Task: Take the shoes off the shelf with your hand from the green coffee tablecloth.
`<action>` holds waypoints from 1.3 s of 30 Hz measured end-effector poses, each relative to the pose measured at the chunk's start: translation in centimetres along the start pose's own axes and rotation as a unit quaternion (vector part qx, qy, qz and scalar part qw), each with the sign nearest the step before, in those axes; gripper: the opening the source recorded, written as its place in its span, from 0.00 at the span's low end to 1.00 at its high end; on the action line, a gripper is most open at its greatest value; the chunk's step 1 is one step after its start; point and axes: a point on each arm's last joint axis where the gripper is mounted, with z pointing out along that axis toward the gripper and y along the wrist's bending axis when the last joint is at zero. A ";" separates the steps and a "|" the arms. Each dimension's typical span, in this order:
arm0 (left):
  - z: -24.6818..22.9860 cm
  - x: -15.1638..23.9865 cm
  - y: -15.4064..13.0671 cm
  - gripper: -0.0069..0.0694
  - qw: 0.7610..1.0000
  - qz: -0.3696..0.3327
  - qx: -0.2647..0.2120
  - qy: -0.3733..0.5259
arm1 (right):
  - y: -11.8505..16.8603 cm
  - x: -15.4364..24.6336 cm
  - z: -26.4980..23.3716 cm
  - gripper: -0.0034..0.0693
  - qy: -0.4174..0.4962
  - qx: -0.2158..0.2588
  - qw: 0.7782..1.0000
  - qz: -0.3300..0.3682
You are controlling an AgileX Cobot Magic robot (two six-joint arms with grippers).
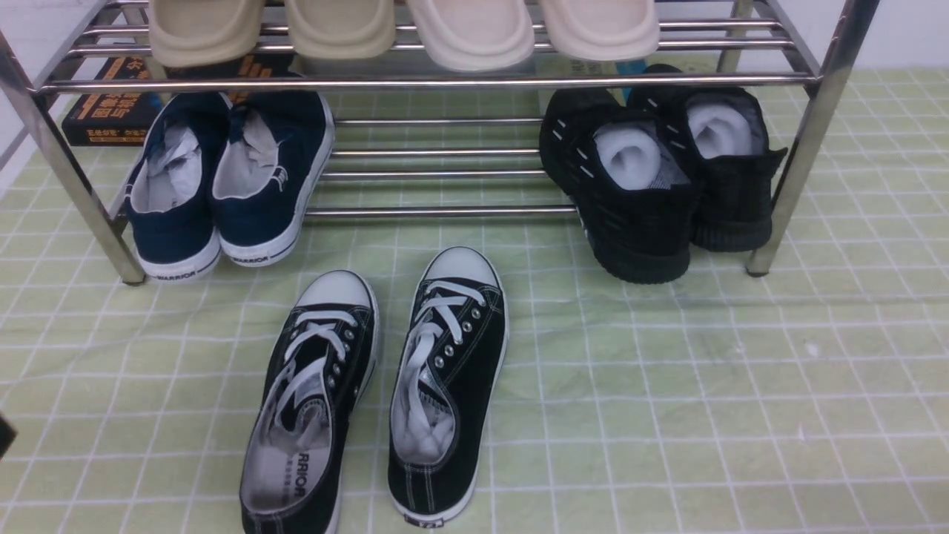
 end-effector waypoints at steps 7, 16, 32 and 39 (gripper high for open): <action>1.5 3.2 1.1 0.14 1.000 -0.004 0.015 -0.004 | 0.0 0.0 0.0 0.19 0.000 0.000 1.000 0.000; 2.2 6.7 3.0 0.14 0.996 0.039 -0.036 0.065 | 0.0 0.0 0.0 0.19 0.000 0.000 1.000 0.000; 2.2 10.7 5.7 0.16 0.973 0.151 -0.140 0.105 | 0.0 0.0 0.0 0.21 0.000 0.000 1.000 0.000; 1.7 10.3 6.4 0.17 0.963 0.152 -0.208 0.072 | 0.0 0.0 0.0 0.22 0.000 0.000 1.000 0.000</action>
